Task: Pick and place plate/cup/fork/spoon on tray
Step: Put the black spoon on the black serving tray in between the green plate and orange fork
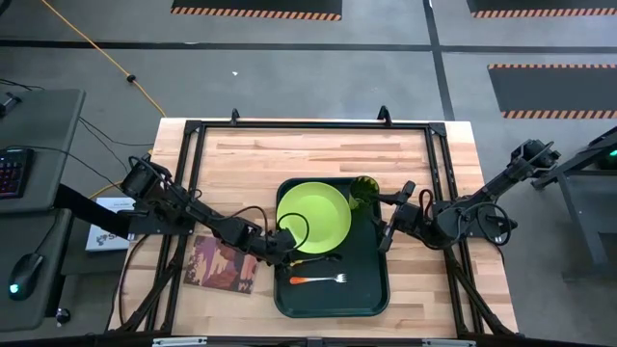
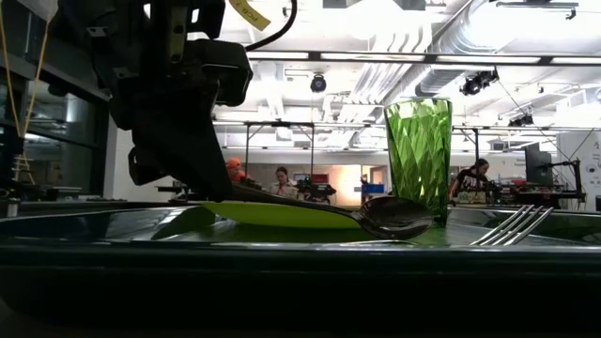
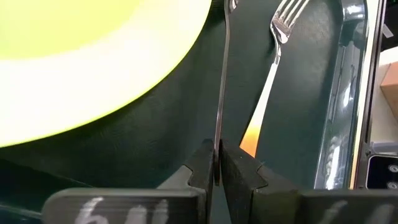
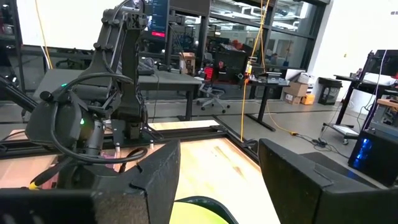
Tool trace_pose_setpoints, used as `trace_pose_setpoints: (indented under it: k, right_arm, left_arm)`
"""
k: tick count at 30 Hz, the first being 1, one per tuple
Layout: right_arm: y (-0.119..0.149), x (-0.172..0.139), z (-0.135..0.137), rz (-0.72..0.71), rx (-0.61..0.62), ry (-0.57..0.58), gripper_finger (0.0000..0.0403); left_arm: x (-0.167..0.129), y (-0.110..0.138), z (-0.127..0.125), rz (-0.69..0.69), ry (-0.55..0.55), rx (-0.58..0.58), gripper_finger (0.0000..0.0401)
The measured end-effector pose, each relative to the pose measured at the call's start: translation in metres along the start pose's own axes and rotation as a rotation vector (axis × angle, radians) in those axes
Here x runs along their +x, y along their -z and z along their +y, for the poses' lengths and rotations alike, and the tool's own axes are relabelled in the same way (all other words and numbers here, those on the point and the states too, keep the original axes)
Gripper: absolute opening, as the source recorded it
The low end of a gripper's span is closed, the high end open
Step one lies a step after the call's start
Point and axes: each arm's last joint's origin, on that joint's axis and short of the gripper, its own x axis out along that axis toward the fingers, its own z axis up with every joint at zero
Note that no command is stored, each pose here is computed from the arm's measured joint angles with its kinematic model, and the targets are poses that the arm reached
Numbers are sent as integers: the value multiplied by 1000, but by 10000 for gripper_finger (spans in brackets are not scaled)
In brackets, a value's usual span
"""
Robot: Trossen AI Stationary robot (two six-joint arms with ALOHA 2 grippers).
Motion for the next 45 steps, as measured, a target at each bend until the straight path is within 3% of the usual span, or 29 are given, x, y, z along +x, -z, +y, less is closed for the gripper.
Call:
trace_pose_setpoints:
  k: [29, 32, 41, 45]
  right_arm:
    - [0, 0, 0, 0, 0, 0, 209]
    - [0, 0, 0, 2, 16, -1, 209]
    - [0, 0, 0, 3, 13, -1, 209]
    - [0, 0, 0, 3, 13, -1, 209]
  left_arm:
    - [1, -6, 5, 28, 20, 19, 22]
    - [1, -7, 6, 28, 17, 17, 40]
    - [1, -7, 6, 23, 7, 40, 151]
    - [1, -8, 7, 22, 6, 47, 175]
